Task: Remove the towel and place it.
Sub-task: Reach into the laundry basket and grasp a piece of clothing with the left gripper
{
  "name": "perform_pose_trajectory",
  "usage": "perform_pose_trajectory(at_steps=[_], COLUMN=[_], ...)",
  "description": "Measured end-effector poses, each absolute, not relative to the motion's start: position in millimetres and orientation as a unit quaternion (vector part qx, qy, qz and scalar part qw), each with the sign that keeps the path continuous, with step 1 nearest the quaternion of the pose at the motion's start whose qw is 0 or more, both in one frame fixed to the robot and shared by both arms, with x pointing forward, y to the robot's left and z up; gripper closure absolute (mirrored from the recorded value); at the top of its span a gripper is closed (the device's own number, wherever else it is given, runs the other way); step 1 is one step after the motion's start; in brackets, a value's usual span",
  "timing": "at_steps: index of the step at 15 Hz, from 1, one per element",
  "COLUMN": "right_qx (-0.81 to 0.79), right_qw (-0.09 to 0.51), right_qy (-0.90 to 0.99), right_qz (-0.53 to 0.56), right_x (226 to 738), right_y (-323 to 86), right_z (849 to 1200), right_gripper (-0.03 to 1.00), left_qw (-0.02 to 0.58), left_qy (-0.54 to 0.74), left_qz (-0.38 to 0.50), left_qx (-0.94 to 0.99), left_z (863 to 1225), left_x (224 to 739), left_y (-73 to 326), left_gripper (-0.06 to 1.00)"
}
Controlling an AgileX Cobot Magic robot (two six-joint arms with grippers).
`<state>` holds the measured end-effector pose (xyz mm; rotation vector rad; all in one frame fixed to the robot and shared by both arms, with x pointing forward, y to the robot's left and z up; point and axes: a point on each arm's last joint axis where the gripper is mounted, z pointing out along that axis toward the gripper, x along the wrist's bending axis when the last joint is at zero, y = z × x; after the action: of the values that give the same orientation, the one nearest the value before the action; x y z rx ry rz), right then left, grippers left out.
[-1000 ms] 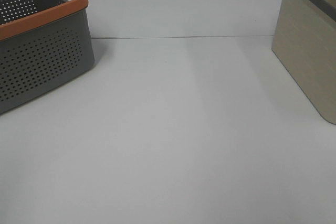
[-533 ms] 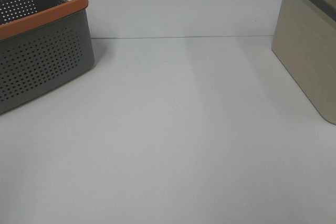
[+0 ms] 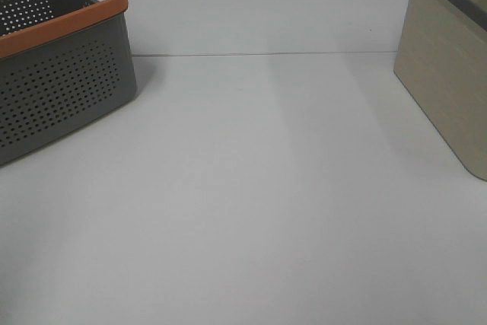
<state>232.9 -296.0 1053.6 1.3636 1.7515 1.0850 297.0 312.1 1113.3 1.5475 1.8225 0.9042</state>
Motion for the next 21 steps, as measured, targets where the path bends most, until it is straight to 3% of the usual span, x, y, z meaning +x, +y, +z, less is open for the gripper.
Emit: perform_pose_trajectory(at_steps=[14, 21], right_qx=[0.521, 0.521], right_qw=[0.329, 0.329], right_qy=[0.669, 0.669], right_qz=[0.415, 0.415], right_x=[232.9, 232.9], right_y=[-296.0, -296.0], right_z=[1053.6, 1053.6], right_gripper=[0.21, 0.21], left_qw=[0.261, 0.299], left_qy=[0.71, 0.775], left_qz=[0.301, 0.269], left_qx=[0.58, 0.488], left_z=[1167.7, 1190.2], left_x=[429.0, 499.5], left_y=[322.1, 327.4], left_gripper=[0.22, 0.22])
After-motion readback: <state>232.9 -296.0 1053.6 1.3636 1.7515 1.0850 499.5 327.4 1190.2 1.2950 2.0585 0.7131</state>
